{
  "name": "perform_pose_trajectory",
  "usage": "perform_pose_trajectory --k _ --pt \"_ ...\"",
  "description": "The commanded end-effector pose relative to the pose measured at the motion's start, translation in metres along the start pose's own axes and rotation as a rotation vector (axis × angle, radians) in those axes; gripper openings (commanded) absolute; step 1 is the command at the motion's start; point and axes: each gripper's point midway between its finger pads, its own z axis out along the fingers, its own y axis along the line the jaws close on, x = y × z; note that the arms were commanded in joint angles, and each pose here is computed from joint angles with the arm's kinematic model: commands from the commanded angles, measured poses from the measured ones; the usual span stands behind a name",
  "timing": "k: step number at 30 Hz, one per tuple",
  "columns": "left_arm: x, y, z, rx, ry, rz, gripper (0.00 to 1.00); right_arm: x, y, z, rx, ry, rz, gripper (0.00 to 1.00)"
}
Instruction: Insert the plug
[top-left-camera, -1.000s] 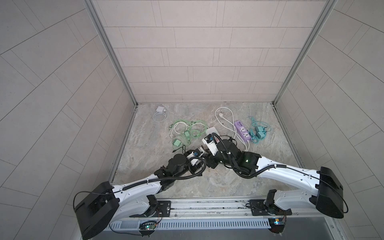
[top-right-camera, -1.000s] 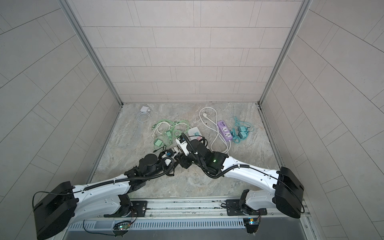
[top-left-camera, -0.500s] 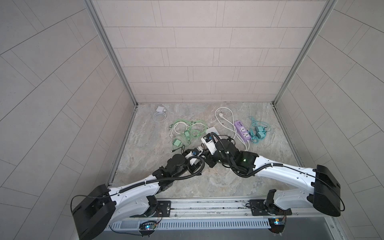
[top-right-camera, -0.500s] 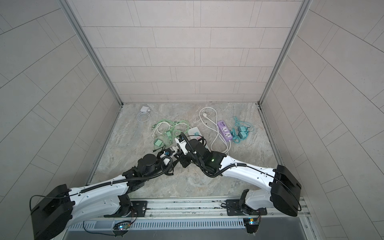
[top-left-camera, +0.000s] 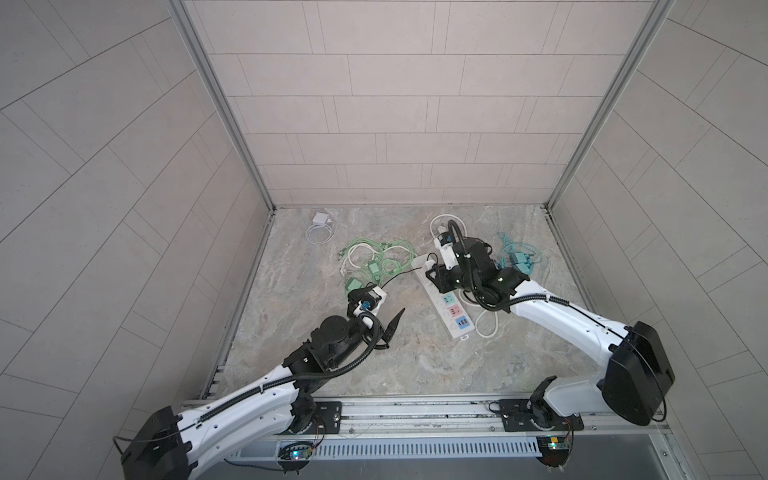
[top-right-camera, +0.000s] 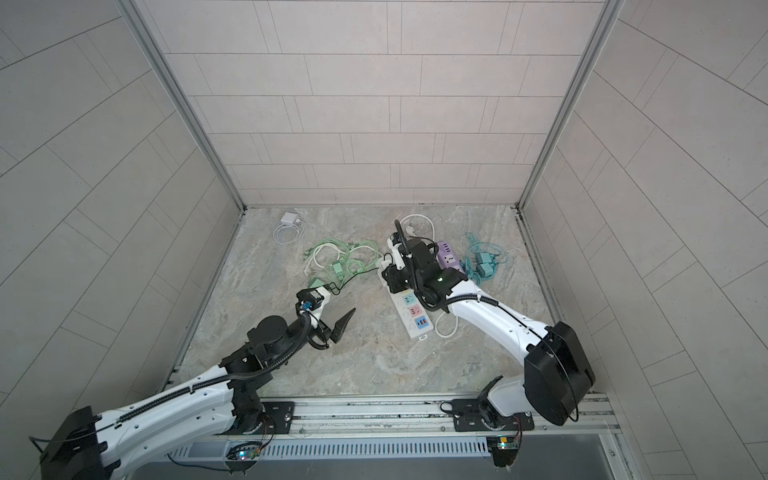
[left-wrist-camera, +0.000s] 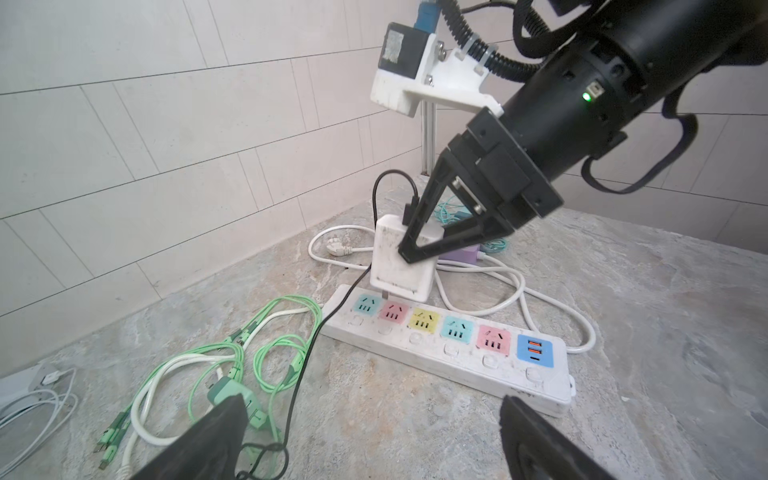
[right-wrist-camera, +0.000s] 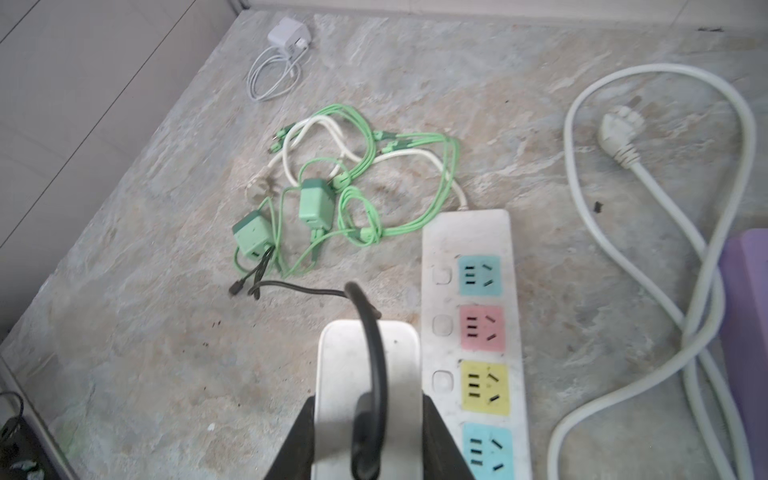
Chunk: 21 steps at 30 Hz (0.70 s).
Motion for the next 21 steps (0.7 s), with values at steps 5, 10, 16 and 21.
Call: perform_pose_trajectory --k 5,10,16,21 --pt "0.011 0.026 0.017 -0.178 0.069 -0.079 1.00 -0.043 -0.032 0.034 -0.012 0.041 0.050 0.28" --pt "0.026 0.021 0.037 -0.184 0.088 -0.066 1.00 -0.039 -0.029 0.066 -0.080 0.113 0.060 0.27" --pt "0.050 0.015 0.065 -0.189 0.142 -0.073 1.00 -0.029 -0.029 0.072 -0.094 0.156 0.041 0.27" --pt "0.059 0.024 0.085 -0.231 0.145 -0.098 0.95 -0.021 -0.042 0.076 -0.039 0.187 0.030 0.27"
